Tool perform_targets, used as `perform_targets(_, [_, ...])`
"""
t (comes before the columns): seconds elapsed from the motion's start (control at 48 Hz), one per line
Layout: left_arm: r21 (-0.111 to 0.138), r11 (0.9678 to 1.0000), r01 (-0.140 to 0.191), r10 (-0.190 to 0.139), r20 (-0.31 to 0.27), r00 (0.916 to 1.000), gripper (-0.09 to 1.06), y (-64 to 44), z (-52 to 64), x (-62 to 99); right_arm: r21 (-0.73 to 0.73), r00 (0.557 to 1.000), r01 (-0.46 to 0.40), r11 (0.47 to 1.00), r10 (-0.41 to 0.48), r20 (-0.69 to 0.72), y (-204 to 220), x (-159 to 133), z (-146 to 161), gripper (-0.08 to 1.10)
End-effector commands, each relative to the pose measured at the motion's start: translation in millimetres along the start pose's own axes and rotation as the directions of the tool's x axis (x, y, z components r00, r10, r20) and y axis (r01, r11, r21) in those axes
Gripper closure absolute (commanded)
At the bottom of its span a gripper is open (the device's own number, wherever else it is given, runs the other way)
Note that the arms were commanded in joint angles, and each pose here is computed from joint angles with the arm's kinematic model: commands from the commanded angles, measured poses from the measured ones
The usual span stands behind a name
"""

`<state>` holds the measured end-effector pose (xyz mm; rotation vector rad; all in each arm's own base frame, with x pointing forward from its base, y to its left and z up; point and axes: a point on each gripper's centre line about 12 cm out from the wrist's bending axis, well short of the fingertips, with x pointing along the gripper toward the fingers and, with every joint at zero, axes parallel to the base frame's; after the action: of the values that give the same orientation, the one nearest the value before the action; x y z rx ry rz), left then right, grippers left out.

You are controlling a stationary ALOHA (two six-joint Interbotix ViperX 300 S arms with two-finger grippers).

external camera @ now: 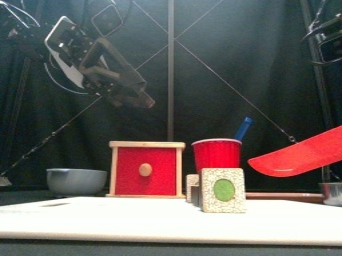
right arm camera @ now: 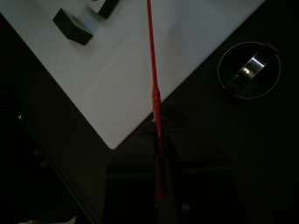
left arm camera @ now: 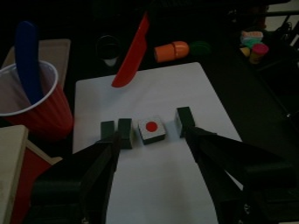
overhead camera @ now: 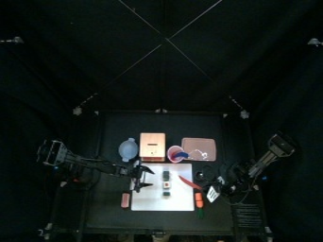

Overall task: Place sushi on board then cut the sushi with the knife then place the pieces on the plate
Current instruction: Place the 4 sushi pieces on the plate

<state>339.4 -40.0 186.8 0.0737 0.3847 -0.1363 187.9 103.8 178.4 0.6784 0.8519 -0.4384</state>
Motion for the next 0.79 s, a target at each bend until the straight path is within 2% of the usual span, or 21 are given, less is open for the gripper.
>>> perform_targets(0.021, [-0.004,1.0000,-0.004,0.004,0.014,0.9999,0.04,1.4,3.4,1.8,0.013,1.000,-0.015,1.000,0.015,-0.001,1.1,2.3,2.9,0.70])
perform_targets(0.229, [-0.007,1.0000,-0.005,0.005,-0.009,0.9999,0.04,1.3,-3.2,5.7,0.026,1.000,-0.006,1.000,0.006,-0.019,-3.9,8.8,1.0,0.61])
perform_targets(0.542, [-0.011,0.9999,-0.008,0.008,-0.006,0.9999,0.04,2.4,-2.6,5.4,0.037,1.000,0.003,0.999,-0.002,-0.021,-4.2,8.6,1.6,0.41])
perform_targets(0.792, [-0.012,0.9999,-0.007,0.007,-0.005,1.0000,0.04,2.0,-1.8,6.1,0.032,1.000,-0.001,0.999,0.001,-0.006,-4.6,4.5,4.2,0.37])
